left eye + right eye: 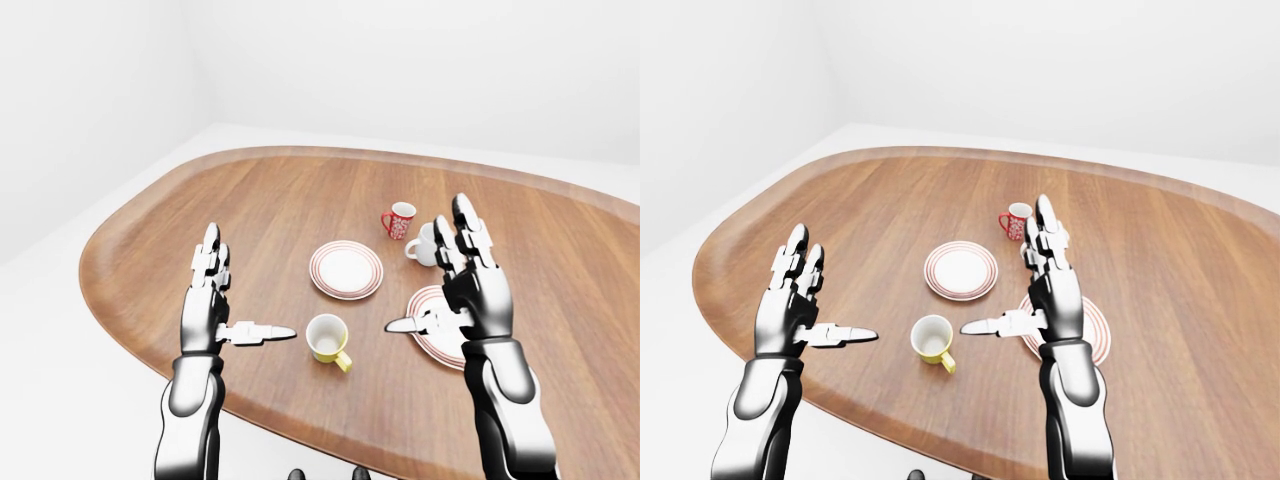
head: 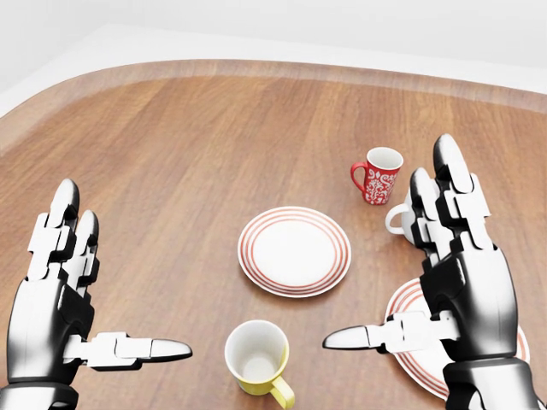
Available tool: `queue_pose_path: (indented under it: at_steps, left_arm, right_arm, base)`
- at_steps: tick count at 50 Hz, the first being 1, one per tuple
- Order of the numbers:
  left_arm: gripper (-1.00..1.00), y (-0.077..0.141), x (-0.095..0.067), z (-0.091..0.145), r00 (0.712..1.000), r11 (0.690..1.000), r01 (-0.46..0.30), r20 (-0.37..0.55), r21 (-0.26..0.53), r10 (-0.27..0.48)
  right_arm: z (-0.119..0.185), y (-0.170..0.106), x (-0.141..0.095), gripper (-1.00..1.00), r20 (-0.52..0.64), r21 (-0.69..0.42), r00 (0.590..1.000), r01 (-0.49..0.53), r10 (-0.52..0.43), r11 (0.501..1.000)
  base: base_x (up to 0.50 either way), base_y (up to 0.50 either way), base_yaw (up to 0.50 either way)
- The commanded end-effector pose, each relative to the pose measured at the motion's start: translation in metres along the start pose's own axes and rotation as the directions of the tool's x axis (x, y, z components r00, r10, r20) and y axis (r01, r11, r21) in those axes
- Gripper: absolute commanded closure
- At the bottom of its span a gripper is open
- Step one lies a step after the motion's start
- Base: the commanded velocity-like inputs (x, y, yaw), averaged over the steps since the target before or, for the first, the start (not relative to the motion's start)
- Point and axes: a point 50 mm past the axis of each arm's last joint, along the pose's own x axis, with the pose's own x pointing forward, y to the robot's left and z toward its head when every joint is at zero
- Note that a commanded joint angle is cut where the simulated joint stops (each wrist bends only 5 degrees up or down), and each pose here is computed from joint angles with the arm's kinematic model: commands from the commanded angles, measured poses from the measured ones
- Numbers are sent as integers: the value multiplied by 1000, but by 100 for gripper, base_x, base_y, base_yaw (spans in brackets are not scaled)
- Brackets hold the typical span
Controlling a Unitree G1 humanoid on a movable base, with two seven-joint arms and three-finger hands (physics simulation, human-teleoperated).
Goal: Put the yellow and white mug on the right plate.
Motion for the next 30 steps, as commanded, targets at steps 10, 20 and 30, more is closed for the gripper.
queue_pose_path:
  at_steps: [10,20,30]
  left_arm:
    - [-100,0,0,0,1000,1000,-1,-1,0,1]
    - [-100,0,0,0,1000,1000,-1,-1,0,1]
    - [-100,1,0,2,1000,1000,-1,9,2,1]
  right_arm:
    - [-3,3,0,-100,-17,-26,1000,-14,14,1000]
    - [-8,3,-3,-100,-44,-34,999,-29,27,999]
    - [-14,7,-2,-100,-70,-51,996,-53,49,997]
  base:
    - [0,0,0]
    - [10,3,0]
    - [0,0,0]
